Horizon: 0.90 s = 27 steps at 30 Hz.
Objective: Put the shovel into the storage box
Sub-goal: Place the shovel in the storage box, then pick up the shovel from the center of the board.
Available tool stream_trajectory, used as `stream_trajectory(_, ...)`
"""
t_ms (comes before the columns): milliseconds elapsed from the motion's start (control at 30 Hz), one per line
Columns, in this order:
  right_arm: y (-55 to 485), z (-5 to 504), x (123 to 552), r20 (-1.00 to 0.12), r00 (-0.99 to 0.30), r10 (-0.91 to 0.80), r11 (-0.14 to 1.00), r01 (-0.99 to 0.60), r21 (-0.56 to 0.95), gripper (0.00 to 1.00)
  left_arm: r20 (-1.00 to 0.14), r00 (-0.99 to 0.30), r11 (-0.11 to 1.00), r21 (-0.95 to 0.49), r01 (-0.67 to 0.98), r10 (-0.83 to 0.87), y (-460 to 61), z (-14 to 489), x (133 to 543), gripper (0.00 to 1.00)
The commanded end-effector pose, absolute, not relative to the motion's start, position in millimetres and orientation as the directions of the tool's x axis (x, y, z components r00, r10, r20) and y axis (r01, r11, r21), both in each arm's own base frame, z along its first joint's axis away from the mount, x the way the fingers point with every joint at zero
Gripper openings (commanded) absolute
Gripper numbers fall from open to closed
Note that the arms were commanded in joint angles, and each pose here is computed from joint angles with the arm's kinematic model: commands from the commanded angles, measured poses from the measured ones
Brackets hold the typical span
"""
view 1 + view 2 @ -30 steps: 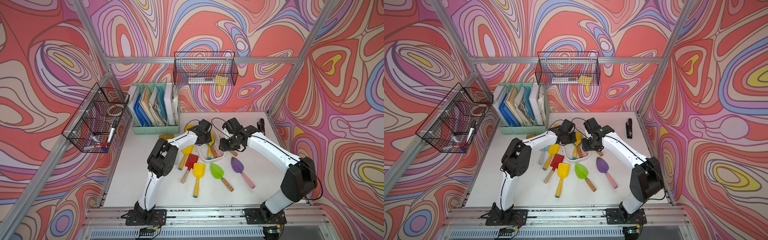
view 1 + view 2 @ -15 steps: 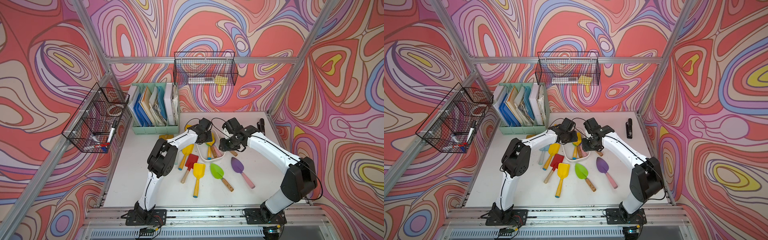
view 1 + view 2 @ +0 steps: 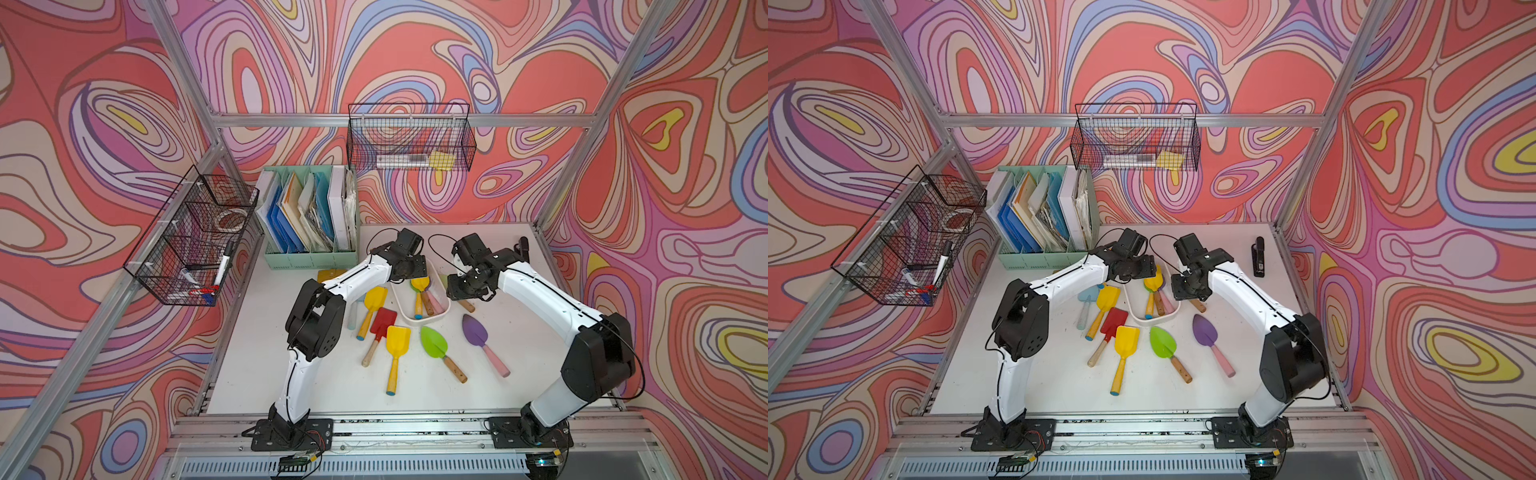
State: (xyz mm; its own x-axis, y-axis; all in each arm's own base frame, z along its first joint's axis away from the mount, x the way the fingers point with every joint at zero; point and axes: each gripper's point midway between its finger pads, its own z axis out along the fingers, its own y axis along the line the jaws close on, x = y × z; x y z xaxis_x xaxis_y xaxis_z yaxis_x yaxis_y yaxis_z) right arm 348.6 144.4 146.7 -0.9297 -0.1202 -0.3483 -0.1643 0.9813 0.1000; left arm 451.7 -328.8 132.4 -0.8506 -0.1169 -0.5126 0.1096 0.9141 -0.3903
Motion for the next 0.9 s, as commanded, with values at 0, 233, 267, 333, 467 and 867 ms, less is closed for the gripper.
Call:
stream_trajectory(0,121,131,356,-0.326,-0.937,-0.127,0.986,-0.155,0.060,0.43,-0.540,-0.836,0.888,-0.427,0.173,-0.097,-329,166,437,0.73)
stream_trajectory(233,110,100,367,-0.265,-0.941,-0.212,0.976,-0.218,-0.005,0.44,-0.547,-0.832,0.834,-0.499,0.238,-0.090,-335,191,418,0.75)
stream_trajectory(267,108,97,367,-0.257,-0.941,-0.220,0.975,-0.223,-0.019,0.45,-0.545,-0.834,0.829,-0.504,0.244,-0.086,-335,193,417,0.76)
stream_trajectory(333,105,82,369,-0.223,-0.946,-0.235,0.972,-0.231,-0.044,0.45,-0.542,-0.837,0.814,-0.521,0.259,-0.081,-338,199,413,0.76)
stream_trajectory(467,101,68,372,-0.196,-0.949,-0.245,0.969,-0.236,-0.070,0.46,-0.537,-0.841,0.794,-0.543,0.275,-0.075,-342,203,407,0.76)
stream_trajectory(867,98,43,378,-0.162,-0.953,-0.257,0.966,-0.249,-0.068,0.46,-0.538,-0.839,0.790,-0.548,0.277,-0.079,-342,204,406,0.76)
